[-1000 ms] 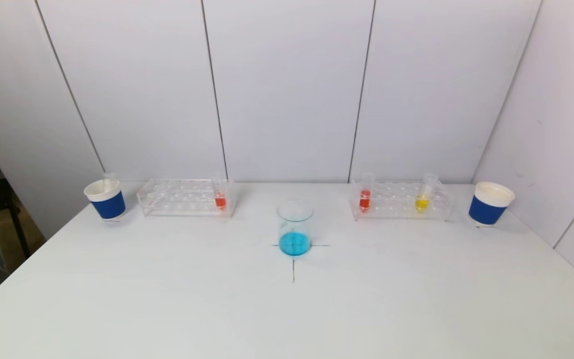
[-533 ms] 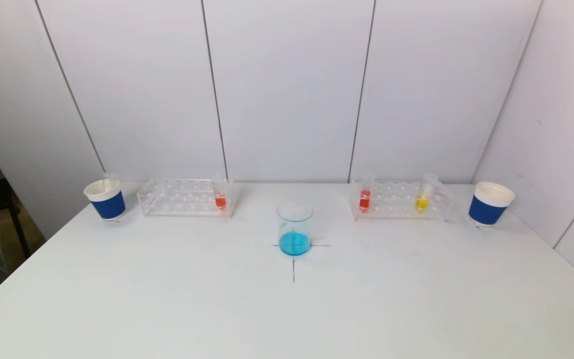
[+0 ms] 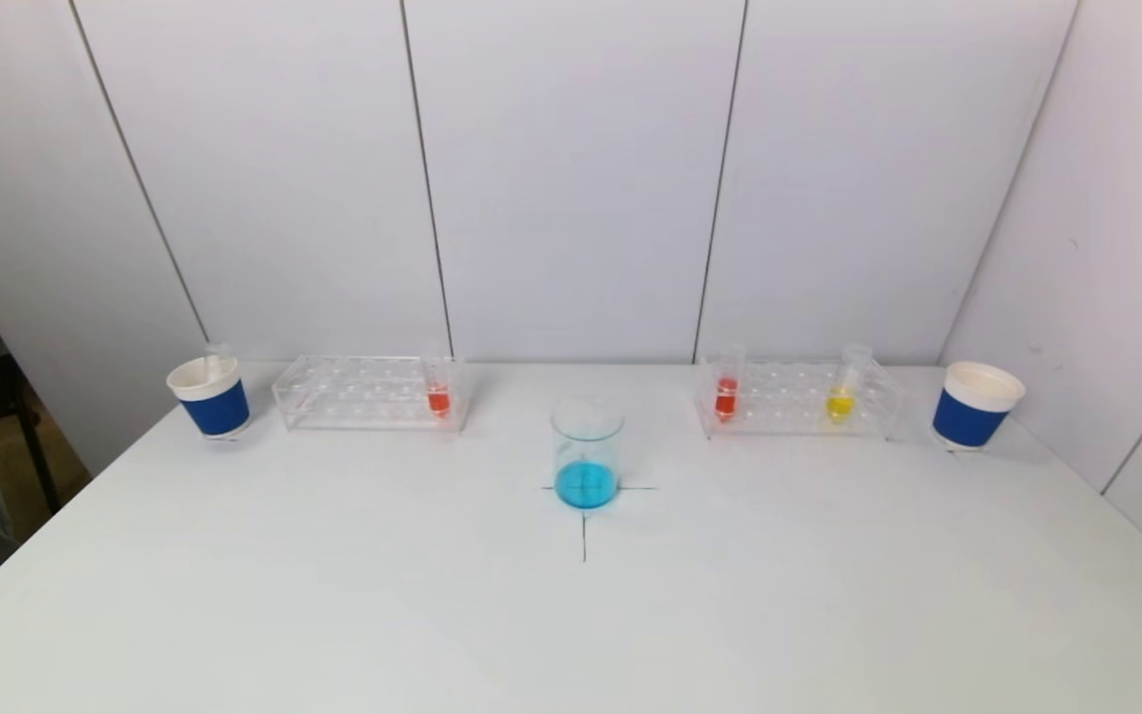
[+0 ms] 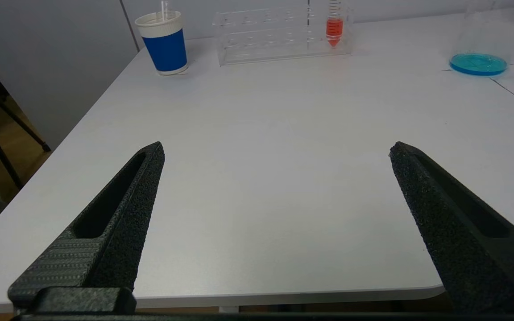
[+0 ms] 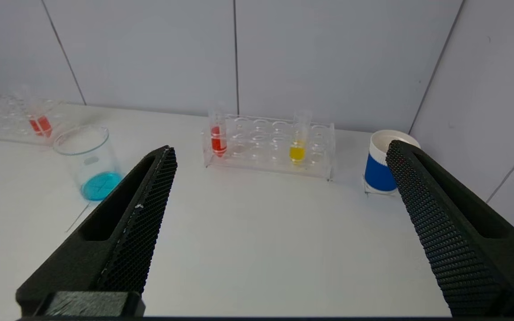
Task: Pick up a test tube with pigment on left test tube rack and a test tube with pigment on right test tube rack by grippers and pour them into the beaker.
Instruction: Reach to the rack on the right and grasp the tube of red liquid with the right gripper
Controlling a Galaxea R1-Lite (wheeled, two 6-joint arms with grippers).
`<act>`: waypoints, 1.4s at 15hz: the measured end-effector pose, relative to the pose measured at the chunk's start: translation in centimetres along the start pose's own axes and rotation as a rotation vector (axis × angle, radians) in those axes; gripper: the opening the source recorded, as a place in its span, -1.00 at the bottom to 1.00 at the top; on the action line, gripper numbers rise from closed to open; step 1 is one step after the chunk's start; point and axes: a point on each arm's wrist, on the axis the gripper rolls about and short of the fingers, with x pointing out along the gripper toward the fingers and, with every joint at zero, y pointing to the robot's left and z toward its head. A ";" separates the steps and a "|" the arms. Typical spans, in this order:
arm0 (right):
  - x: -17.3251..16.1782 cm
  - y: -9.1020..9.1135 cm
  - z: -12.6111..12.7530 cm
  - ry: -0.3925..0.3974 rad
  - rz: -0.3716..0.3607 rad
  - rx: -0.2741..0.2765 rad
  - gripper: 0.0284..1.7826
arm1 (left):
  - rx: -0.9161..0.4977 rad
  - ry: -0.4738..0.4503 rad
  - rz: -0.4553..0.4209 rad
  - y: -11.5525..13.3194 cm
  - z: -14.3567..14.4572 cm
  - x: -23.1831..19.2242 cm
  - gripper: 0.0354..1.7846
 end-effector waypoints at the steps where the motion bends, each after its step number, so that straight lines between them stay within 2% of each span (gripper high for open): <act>1: 1.7 -0.1 0.5 0.000 -0.016 0.002 0.92 | 0.000 0.000 0.000 0.0 0.0 0.0 0.98; 3: 4.4 0.7 0.9 0.004 -0.026 0.005 0.92 | 0.000 0.000 0.000 0.0 0.0 0.0 0.98; 5: 7.0 2.3 0.7 0.007 -0.039 0.004 0.92 | -0.001 0.000 0.000 0.0 0.0 0.0 0.98; 9: 11.7 5.5 -1.1 -0.001 -0.092 0.015 0.92 | -0.001 0.000 0.000 0.0 0.0 0.0 0.98; 16: 18.6 9.5 -7.1 -0.001 -0.109 0.042 0.92 | -0.001 0.000 0.000 0.0 0.0 0.0 0.98; 21: 21.5 11.2 -11.3 -0.005 -0.109 0.052 0.92 | -0.001 0.000 0.000 0.0 0.0 0.0 0.98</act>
